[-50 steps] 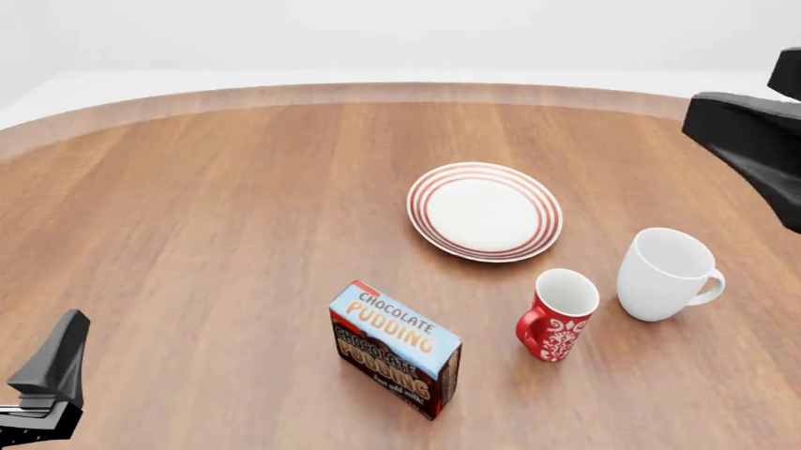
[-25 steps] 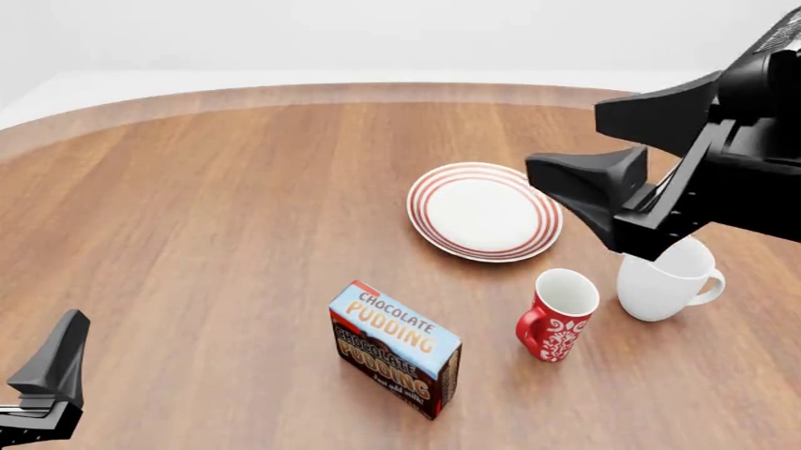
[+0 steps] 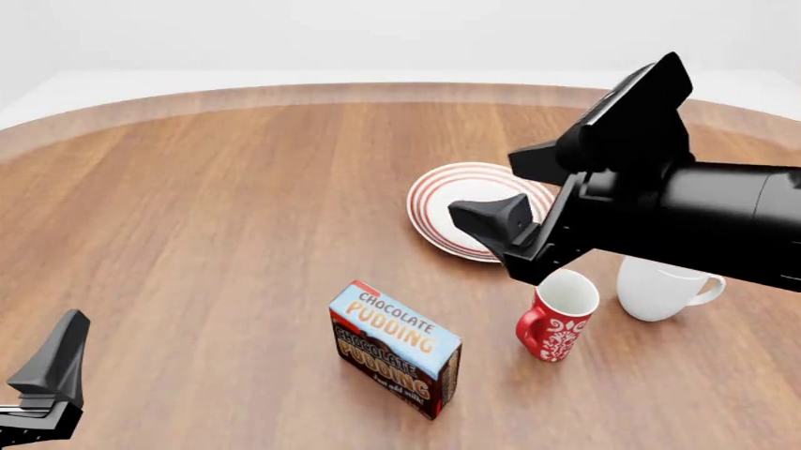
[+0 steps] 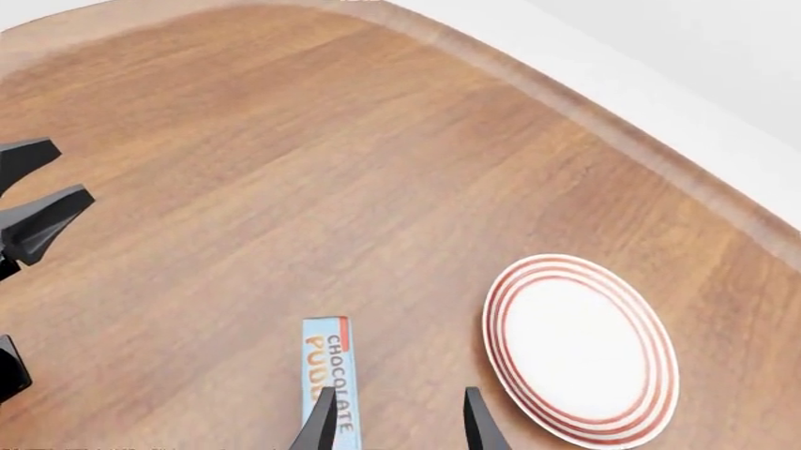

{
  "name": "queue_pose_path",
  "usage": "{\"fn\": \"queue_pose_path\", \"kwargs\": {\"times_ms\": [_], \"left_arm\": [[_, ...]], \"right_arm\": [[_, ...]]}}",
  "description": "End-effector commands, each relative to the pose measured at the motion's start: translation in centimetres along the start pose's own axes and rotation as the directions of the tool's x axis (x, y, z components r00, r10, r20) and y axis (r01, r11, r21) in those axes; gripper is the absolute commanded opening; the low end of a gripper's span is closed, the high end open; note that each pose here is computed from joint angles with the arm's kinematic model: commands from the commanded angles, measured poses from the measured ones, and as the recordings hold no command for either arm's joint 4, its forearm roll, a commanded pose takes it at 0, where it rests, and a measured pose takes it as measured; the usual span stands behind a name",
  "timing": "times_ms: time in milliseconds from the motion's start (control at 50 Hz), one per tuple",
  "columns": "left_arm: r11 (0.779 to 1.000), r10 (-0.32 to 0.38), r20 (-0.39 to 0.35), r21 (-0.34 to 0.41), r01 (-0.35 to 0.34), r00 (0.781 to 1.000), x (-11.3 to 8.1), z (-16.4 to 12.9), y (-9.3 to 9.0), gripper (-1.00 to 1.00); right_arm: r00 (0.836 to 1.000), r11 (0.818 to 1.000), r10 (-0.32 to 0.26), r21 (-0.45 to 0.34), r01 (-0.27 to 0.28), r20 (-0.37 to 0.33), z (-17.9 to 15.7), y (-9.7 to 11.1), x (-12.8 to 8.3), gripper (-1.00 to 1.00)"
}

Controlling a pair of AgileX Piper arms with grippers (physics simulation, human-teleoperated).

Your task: Put the chocolate pudding to the right of the plate.

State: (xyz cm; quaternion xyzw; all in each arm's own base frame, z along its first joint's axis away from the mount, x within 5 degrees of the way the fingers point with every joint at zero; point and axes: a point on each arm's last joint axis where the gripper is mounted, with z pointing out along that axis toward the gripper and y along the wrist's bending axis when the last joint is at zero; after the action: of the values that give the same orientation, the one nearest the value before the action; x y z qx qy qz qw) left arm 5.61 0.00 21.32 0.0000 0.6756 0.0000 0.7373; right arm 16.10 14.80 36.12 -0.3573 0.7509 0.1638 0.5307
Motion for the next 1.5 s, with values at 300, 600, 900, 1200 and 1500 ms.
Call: {"fn": "queue_pose_path", "kwargs": {"times_ms": [300,600,900,1200,1500], "left_arm": [[1.000,0.000,0.000,0.000,0.000,1.000,0.0,0.0,0.0,1.00],[1.000,0.000,0.000,0.000,0.000,1.000,0.0,0.0,0.0,1.00],[1.000,0.000,0.000,0.000,0.000,1.000,0.0,0.0,0.0,1.00],[1.000,0.000,0.000,0.000,0.000,1.000,0.0,0.0,0.0,1.00],[1.000,0.000,0.000,0.000,0.000,1.000,0.0,0.0,0.0,1.00]], "right_arm": [[0.997,0.998,0.000,-0.059,-0.005,-0.076,3.9,1.7,2.8,1.00],[0.994,0.995,-0.012,-0.101,0.001,-0.112,5.5,3.1,4.4,1.00],[0.990,0.995,-0.012,-0.097,-0.001,-0.138,6.8,3.1,5.7,1.00],[0.985,0.996,-0.018,-0.091,0.002,-0.171,8.2,3.1,7.2,1.00],[0.981,0.994,-0.013,-0.105,-0.007,-0.196,9.3,3.7,7.8,1.00]]}}
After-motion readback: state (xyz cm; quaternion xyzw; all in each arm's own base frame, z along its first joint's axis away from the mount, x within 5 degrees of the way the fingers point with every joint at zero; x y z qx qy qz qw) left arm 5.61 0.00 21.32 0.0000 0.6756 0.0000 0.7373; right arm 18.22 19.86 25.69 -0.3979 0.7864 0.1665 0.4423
